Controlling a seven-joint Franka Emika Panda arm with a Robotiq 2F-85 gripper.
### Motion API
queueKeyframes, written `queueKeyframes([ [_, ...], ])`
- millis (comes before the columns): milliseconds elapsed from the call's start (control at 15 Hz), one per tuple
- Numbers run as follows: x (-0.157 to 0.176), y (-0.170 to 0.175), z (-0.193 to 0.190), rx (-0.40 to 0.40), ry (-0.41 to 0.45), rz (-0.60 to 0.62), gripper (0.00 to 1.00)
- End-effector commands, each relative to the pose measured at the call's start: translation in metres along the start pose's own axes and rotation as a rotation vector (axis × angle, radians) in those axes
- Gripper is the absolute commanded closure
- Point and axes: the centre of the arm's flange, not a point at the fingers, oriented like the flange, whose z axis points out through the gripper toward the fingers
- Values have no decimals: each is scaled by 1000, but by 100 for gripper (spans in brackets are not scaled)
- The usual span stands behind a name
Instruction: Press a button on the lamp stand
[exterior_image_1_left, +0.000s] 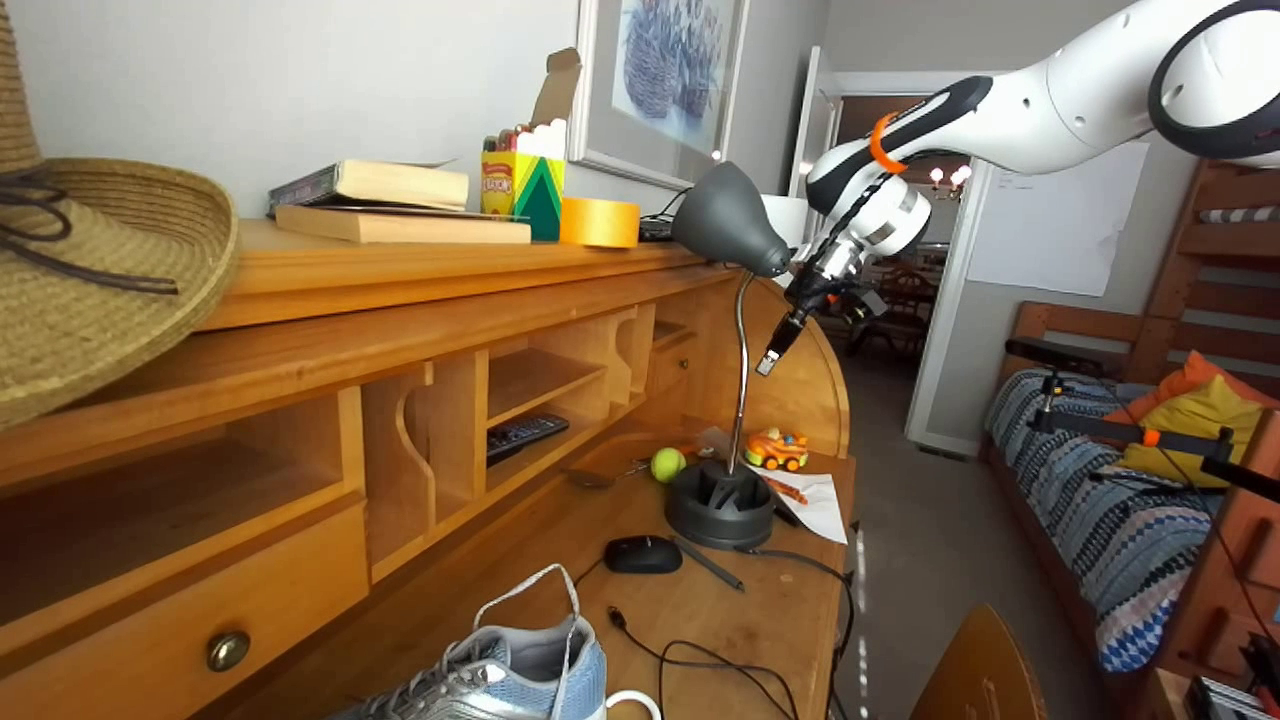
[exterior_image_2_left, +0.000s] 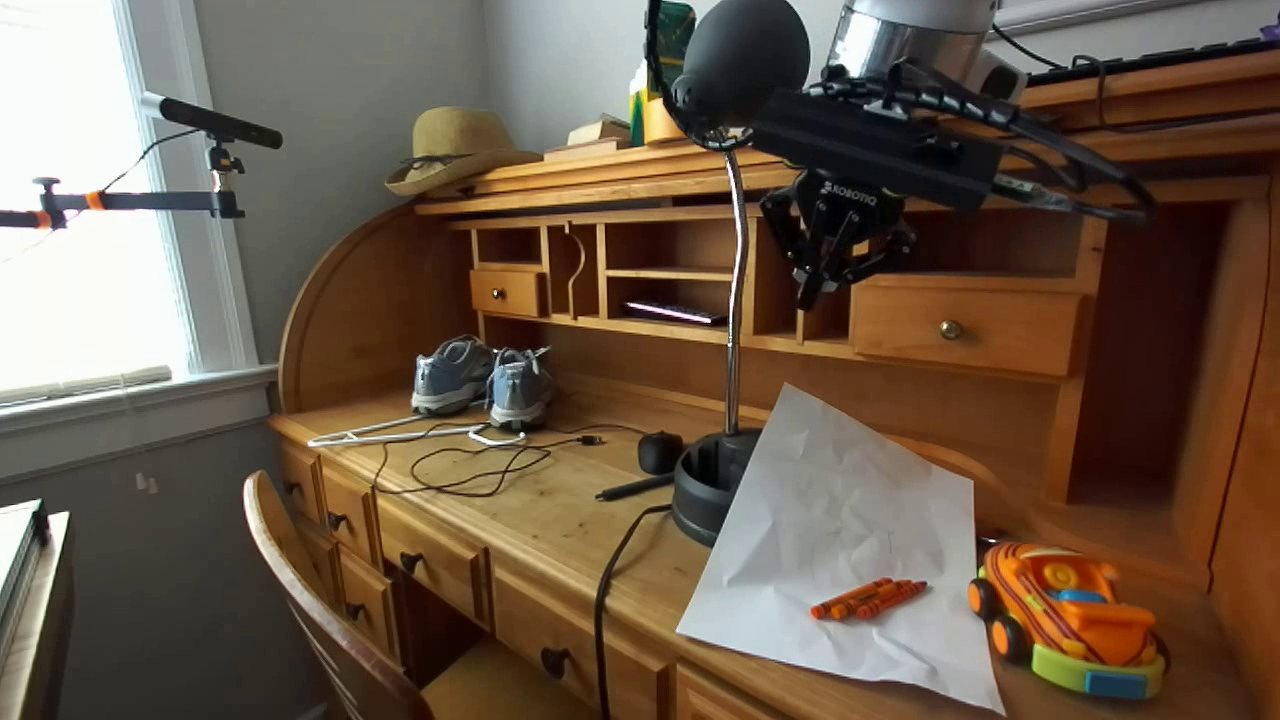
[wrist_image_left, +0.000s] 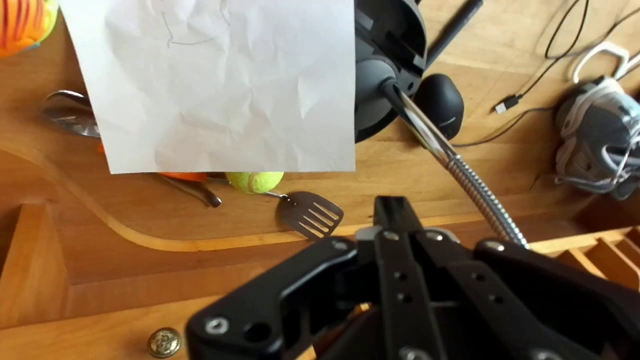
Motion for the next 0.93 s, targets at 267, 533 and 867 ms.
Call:
queueKeyframes([
  [267,-10,38,29,-10,-80,-403,100],
  [533,5,55,31,-38,-26,-610,100],
  [867,13,48,48,28,118,-798,100],
])
